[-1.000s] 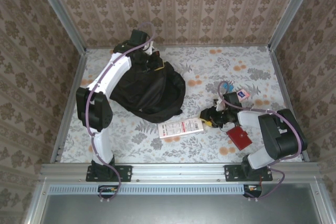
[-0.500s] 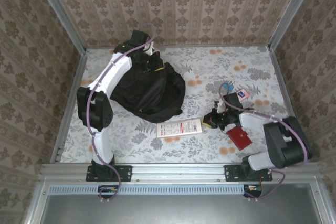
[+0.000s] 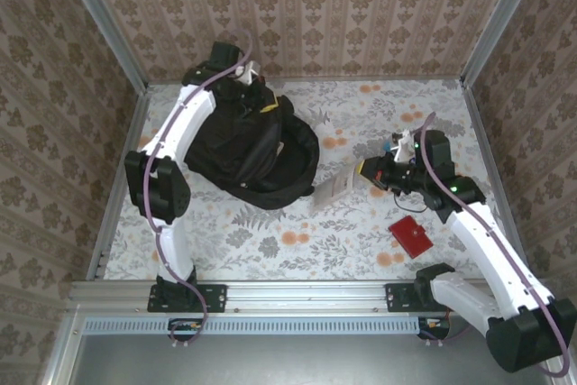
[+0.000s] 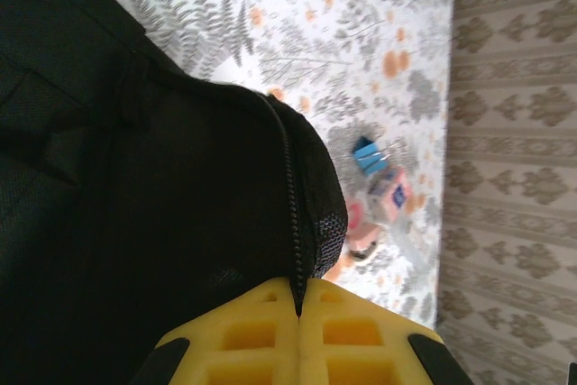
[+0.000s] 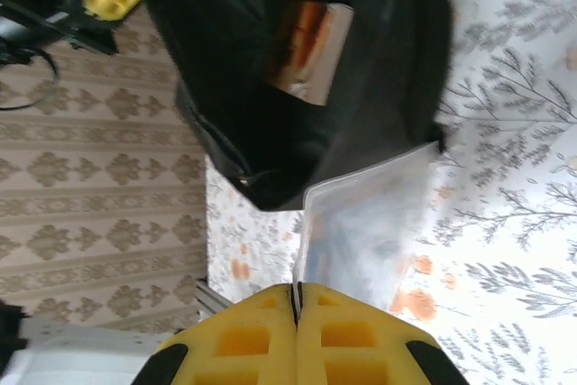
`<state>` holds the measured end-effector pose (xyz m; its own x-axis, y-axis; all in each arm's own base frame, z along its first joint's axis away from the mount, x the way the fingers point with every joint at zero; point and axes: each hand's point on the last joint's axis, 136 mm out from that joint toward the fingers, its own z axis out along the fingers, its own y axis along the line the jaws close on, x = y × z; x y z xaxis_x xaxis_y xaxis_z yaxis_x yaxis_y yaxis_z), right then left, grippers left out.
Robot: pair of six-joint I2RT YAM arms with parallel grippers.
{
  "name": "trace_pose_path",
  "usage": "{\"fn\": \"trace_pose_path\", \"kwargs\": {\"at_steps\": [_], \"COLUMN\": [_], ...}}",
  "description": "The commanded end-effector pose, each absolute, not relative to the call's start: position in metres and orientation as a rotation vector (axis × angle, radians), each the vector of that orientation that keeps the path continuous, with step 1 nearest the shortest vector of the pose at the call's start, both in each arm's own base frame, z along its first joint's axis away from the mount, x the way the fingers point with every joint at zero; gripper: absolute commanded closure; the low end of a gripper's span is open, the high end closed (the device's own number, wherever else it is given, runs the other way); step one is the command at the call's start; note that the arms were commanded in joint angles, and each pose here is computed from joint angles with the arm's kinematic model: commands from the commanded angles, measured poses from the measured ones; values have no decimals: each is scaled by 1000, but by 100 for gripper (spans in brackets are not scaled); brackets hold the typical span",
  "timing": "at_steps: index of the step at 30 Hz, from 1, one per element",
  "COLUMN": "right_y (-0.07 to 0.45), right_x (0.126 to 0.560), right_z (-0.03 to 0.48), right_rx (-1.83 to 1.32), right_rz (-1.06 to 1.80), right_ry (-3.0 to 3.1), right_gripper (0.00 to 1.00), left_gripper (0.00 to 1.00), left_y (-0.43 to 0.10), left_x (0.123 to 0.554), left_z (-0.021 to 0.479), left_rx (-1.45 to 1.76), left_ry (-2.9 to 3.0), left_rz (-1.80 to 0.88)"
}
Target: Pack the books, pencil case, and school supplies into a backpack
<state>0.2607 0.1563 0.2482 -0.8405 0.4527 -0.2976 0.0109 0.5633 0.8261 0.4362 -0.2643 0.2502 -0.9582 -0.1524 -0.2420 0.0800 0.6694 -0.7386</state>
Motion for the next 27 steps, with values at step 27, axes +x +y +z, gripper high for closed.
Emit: {"fn": "trace_pose_path", "kwargs": {"at_steps": [27], "right_y": [220], "right_x": [366], "right_z": [430], "right_rx": [370], "right_rz": [1515], "right_ry": [1914], "right_gripper": [100], "left_gripper": [100], "left_y": [-291], "left_x": [409], "left_z": [409], "left_rx": [-48], "left_ry": [2261], "left_rz": [-1728]}}
